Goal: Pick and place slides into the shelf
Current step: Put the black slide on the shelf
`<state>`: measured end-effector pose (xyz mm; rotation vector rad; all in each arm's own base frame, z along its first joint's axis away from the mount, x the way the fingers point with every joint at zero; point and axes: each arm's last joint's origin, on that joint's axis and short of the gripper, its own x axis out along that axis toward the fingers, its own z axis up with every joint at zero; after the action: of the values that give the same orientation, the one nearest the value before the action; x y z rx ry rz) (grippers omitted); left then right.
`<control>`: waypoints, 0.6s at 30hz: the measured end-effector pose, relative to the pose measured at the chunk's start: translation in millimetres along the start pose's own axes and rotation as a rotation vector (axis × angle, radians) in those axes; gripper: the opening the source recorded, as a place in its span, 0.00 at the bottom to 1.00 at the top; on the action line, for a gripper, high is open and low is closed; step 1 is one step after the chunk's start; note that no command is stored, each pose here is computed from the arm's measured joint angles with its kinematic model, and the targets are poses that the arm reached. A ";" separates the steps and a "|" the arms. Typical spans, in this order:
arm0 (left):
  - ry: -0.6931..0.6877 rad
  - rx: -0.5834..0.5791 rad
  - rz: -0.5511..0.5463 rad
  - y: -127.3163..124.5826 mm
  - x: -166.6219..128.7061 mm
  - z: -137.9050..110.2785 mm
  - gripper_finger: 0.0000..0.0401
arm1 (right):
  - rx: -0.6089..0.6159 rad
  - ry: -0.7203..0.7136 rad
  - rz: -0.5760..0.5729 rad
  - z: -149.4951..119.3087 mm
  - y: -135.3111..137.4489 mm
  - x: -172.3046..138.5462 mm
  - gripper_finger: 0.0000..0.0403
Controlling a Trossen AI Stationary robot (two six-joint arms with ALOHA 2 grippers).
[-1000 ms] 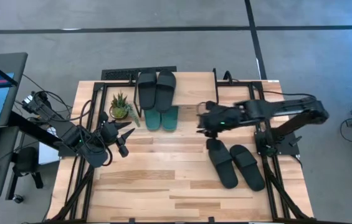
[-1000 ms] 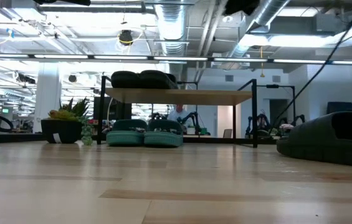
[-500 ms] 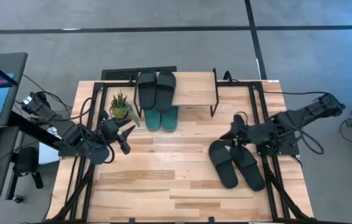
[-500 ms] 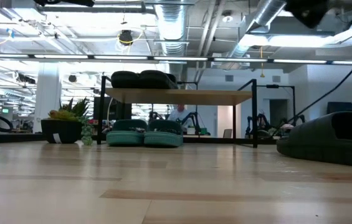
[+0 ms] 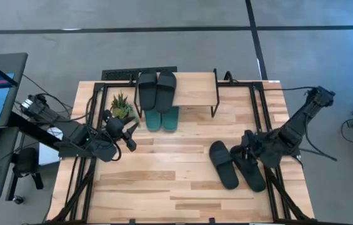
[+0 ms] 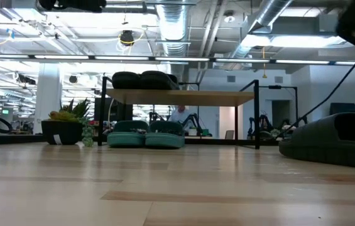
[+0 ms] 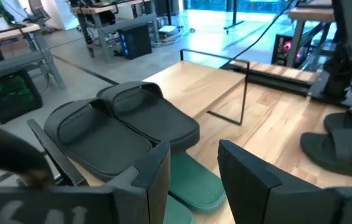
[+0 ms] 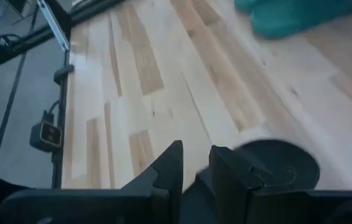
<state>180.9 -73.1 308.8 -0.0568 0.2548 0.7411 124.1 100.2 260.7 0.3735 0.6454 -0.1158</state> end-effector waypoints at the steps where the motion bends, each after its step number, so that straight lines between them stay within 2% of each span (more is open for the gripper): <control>1: 0.007 0.008 0.004 -2.1 2.4 -1.5 0.31 | 0.007 0.003 0.000 -4.8 0.1 0.3 0.17; 10: 0.089 0.020 -0.029 -27.6 26.6 -14.9 0.31 | 0.005 0.057 -0.018 -26.5 6.6 3.0 0.17; 18: 0.074 0.017 -0.124 -53.6 43.7 -16.0 0.31 | -0.022 0.106 -0.063 -37.6 8.2 5.6 0.17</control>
<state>244.6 -86.0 280.4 -0.0834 0.3254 0.6139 109.1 121.9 232.2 0.3394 0.7631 -0.1494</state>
